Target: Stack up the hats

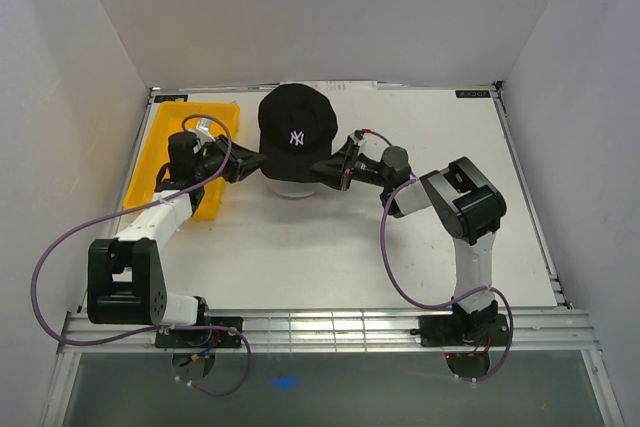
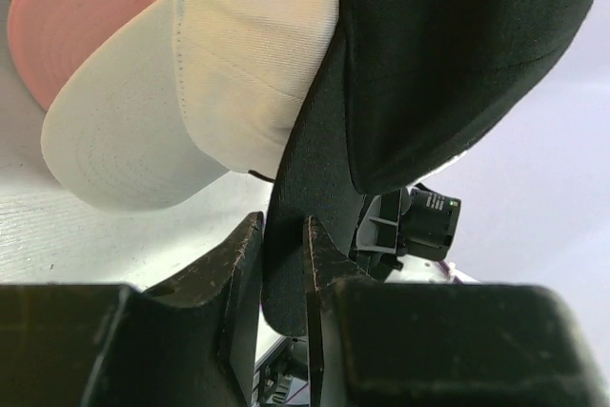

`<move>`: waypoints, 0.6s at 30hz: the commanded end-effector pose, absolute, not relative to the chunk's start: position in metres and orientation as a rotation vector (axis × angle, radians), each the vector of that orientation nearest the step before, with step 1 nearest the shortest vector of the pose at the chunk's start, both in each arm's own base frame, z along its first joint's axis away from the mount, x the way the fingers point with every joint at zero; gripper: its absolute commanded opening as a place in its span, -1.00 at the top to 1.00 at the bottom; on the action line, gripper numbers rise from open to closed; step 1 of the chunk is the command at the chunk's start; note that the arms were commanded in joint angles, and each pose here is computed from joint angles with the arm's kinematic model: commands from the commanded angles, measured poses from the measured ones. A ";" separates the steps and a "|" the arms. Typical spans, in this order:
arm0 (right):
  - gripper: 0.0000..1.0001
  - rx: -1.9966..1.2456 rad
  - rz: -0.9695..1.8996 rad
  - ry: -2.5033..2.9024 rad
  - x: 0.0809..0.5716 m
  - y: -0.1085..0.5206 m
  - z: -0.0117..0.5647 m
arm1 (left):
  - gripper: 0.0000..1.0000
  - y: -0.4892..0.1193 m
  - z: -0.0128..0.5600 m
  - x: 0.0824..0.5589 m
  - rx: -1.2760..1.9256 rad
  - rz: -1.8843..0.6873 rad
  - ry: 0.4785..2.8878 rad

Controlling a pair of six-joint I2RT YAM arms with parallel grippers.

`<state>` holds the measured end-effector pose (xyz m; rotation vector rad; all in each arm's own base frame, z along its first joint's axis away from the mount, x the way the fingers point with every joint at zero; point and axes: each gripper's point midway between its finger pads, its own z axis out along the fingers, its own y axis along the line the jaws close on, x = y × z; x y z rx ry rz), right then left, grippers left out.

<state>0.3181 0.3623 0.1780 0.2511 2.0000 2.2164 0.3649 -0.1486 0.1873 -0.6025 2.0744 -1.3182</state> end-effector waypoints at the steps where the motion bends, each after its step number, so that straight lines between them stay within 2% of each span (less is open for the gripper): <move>1: 0.22 -0.104 2.246 1.890 0.280 0.362 0.202 | 1.00 -0.130 0.149 0.361 -0.751 -1.156 2.157; 18: 0.19 -0.089 2.211 1.909 0.285 0.356 0.195 | 1.00 -0.120 0.112 0.358 -0.841 -1.063 2.243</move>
